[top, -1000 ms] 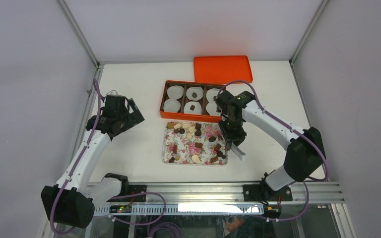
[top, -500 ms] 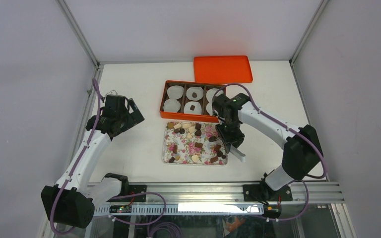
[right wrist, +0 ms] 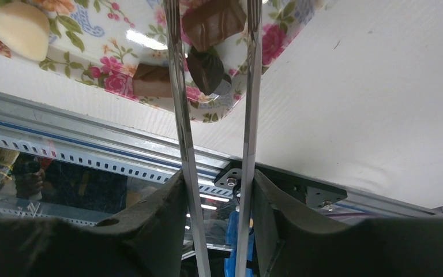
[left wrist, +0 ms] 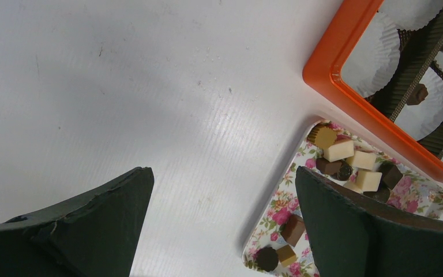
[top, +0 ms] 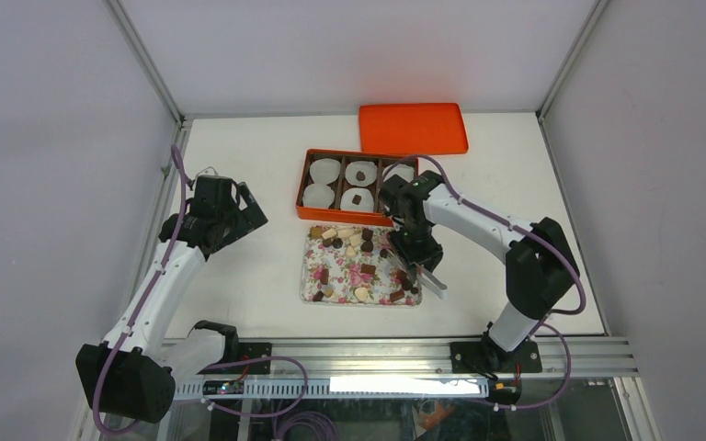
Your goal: Pack the chocolate
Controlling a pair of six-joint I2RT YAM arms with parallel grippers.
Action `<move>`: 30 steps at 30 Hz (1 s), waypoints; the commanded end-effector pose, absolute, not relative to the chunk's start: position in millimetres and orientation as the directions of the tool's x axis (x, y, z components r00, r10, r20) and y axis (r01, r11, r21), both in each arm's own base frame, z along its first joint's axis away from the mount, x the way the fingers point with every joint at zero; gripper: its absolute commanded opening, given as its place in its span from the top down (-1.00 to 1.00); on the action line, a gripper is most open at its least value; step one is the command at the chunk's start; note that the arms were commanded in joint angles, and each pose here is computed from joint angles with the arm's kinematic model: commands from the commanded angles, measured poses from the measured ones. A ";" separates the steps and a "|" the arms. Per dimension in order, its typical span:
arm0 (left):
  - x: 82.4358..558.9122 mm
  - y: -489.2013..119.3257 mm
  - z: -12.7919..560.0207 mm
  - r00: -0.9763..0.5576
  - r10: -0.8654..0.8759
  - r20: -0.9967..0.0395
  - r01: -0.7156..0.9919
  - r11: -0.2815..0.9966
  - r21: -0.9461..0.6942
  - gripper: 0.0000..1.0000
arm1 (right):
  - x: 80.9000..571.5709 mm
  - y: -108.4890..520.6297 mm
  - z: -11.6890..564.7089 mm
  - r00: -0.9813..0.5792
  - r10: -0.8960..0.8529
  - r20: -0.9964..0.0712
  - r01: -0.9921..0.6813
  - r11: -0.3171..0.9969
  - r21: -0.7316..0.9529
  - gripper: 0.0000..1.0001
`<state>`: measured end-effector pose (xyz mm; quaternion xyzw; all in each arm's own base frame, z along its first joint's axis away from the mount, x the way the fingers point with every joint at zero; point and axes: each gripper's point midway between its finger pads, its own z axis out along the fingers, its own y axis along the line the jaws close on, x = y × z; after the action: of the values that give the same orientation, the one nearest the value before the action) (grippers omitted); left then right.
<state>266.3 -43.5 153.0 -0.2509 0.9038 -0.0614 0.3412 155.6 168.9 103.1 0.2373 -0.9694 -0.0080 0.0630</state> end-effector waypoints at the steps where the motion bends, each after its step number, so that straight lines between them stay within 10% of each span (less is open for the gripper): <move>1: 272.9 -48.6 168.7 -0.610 -0.508 -0.608 -0.391 0.861 -0.326 -0.98 | 169.0 177.6 114.4 -0.867 -0.493 0.068 -0.492 0.870 0.038 0.11; 21: 268.2 -46.8 169.6 -0.604 -0.511 -0.612 -0.394 0.859 -0.328 -0.98 | 177.6 182.4 98.3 -0.844 -0.526 0.102 -0.530 0.848 -0.013 0.08; 30: 266.5 -46.0 167.1 -0.605 -0.512 -0.610 -0.398 0.858 -0.325 -0.98 | 175.7 186.0 99.6 -0.836 -0.539 0.099 -0.543 0.840 -0.013 0.60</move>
<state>263.8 -43.1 156.8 -0.2519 0.9015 -0.0642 0.3459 170.0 179.1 88.4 0.2731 -0.9594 0.0267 0.0659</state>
